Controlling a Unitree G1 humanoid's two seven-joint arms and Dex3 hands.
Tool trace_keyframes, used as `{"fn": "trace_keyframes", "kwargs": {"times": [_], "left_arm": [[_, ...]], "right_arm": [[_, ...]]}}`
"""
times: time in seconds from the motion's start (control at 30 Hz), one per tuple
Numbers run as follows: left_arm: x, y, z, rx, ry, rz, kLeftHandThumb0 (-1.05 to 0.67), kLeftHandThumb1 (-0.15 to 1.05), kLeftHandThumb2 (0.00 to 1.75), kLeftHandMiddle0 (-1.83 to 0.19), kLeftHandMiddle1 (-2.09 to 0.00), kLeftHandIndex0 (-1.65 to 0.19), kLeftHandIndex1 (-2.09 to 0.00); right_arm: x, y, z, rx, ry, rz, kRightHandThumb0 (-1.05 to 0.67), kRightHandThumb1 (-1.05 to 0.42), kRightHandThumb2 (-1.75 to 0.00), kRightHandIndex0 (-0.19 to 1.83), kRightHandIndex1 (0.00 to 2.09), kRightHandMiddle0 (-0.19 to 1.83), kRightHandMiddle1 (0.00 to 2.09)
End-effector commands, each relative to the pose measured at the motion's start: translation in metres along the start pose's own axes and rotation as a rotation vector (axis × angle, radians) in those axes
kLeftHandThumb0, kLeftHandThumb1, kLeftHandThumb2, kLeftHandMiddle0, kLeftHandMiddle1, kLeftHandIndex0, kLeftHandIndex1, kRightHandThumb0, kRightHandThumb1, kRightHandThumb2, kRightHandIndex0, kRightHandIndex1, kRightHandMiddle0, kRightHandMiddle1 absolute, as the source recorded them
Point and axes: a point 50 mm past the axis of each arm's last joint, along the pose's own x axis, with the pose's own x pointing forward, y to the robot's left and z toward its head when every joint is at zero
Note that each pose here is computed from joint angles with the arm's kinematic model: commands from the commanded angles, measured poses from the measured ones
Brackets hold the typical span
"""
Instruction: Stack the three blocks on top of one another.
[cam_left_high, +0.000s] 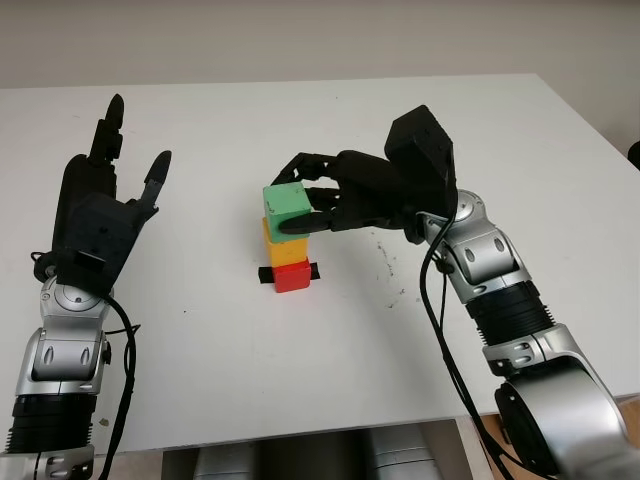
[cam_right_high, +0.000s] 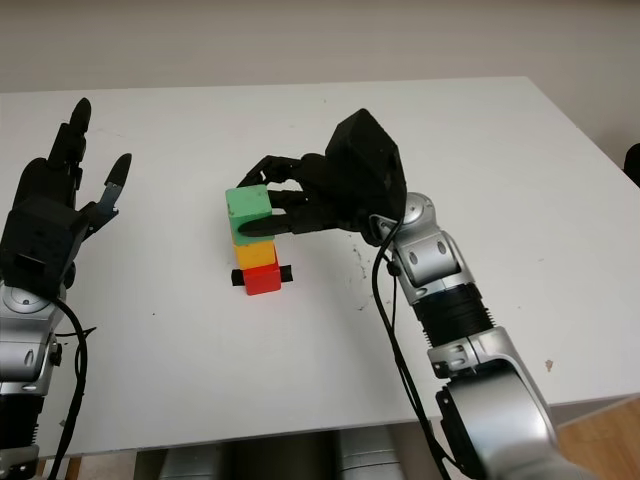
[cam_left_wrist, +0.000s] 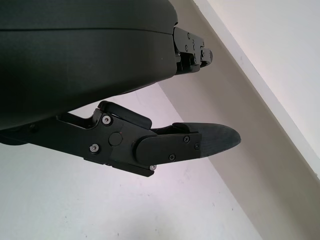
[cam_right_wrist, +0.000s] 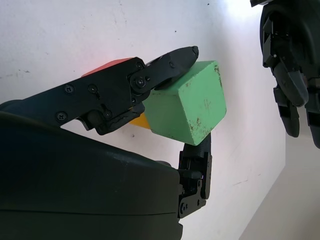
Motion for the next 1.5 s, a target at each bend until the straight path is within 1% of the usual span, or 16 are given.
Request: {"fn": "trace_keyframes", "kwargs": {"times": [0.0,0.23,0.33,0.47,0.57,0.6,0.7,0.8,0.87,1.0,1.1,1.2,1.3,1.37,1.43,1.47], "left_arm": [[0.000,0.002,0.004,-0.001,-0.017,0.009,-0.68,1.05,0.50,0.03,-0.05,-0.05,-0.06],[0.001,0.002,0.004,-0.009,-0.021,0.007,-0.68,1.05,0.49,0.02,-0.05,-0.05,-0.06],[0.001,0.002,0.004,-0.010,-0.019,0.006,-0.68,1.05,0.49,0.03,-0.05,-0.06,-0.06],[0.001,0.002,0.004,-0.004,-0.019,0.007,-0.68,1.05,0.49,0.03,-0.05,-0.05,-0.05],[0.002,0.002,0.004,-0.002,-0.021,0.007,-0.67,1.05,0.49,0.03,-0.05,-0.05,-0.06],[0.002,0.002,0.004,-0.003,-0.022,0.006,-0.67,1.05,0.49,0.03,-0.05,-0.05,-0.06],[0.001,0.002,0.004,-0.005,-0.022,0.005,-0.67,1.05,0.49,0.03,-0.05,-0.05,-0.05],[0.001,0.002,0.004,-0.007,-0.019,0.005,-0.67,1.05,0.49,0.03,-0.05,-0.05,-0.05],[0.001,0.002,0.004,-0.004,-0.018,0.005,-0.67,1.05,0.49,0.03,-0.05,-0.05,-0.05],[0.001,0.001,0.004,-0.002,-0.016,0.002,-0.66,1.05,0.50,0.04,-0.05,-0.04,-0.05],[0.001,0.001,0.004,-0.005,-0.017,0.002,-0.66,1.05,0.50,0.04,-0.05,-0.04,-0.05],[0.000,0.000,0.003,-0.003,-0.015,0.003,-0.67,1.05,0.49,0.04,-0.05,-0.04,-0.05],[-0.001,0.001,0.002,0.001,-0.014,0.008,-0.67,1.05,0.50,0.04,-0.05,-0.04,-0.05],[-0.002,0.002,0.001,-0.001,-0.013,0.015,-0.67,1.05,0.50,0.04,-0.05,-0.04,-0.05],[-0.005,0.002,0.000,-0.006,-0.015,0.019,-0.67,1.05,0.51,0.04,-0.05,-0.04,-0.05],[-0.006,0.003,-0.001,-0.006,-0.017,0.021,-0.67,1.05,0.52,0.04,-0.05,-0.04,-0.05]], "right_arm": [[0.001,-0.001,0.003,-0.004,-0.010,-0.002,-0.49,-0.91,-0.05,0.27,0.06,0.40,1.59],[0.002,-0.001,0.002,-0.027,-0.009,0.009,-0.51,-0.91,-0.05,0.27,0.06,0.39,1.60],[0.001,-0.001,0.002,-0.028,-0.009,0.019,-0.54,-0.91,-0.05,0.27,0.06,0.33,1.55],[0.000,-0.001,0.002,-0.018,0.004,0.042,-0.58,-0.90,-0.05,0.22,0.04,0.22,1.26],[-0.002,-0.001,0.004,-0.016,-0.004,0.081,-0.64,-0.90,-0.05,0.09,0.02,0.12,0.85],[-0.003,-0.001,0.004,-0.010,-0.009,0.095,-0.67,-0.90,-0.05,-0.01,0.02,0.06,0.65],[-0.006,-0.002,0.007,-0.012,-0.044,0.145,-0.74,-0.89,-0.05,-0.16,0.01,-0.10,0.33],[-0.010,-0.001,0.014,-0.060,-0.110,0.211,-0.83,-0.88,-0.05,-0.19,0.00,-0.18,0.06],[-0.013,-0.002,0.018,-0.088,-0.148,0.237,-0.89,-0.88,-0.05,-0.19,0.00,-0.19,0.02],[-0.018,-0.003,0.025,-0.147,-0.202,0.234,-0.94,-0.89,-0.06,-0.19,0.00,-0.19,0.00],[-0.022,-0.006,0.032,-0.181,-0.251,0.194,-0.93,-0.90,-0.06,-0.19,0.00,-0.19,0.00],[-0.025,-0.012,0.035,-0.196,-0.283,0.116,-0.97,-0.89,-0.05,-0.19,0.00,-0.19,0.00],[-0.031,-0.028,0.033,-0.163,-0.298,0.016,-1.01,-0.91,-0.06,-0.19,0.00,-0.19,0.00],[-0.036,-0.039,0.029,-0.111,-0.307,-0.068,-1.03,-0.99,-0.09,-0.19,0.00,-0.19,0.00],[-0.043,-0.049,0.023,-0.041,-0.323,-0.189,-0.96,-1.03,-0.51,-0.19,0.00,-0.19,0.00],[-0.045,-0.051,0.020,-0.018,-0.329,-0.229,-0.94,-1.04,-0.59,-0.19,0.00,-0.19,0.00]]}}
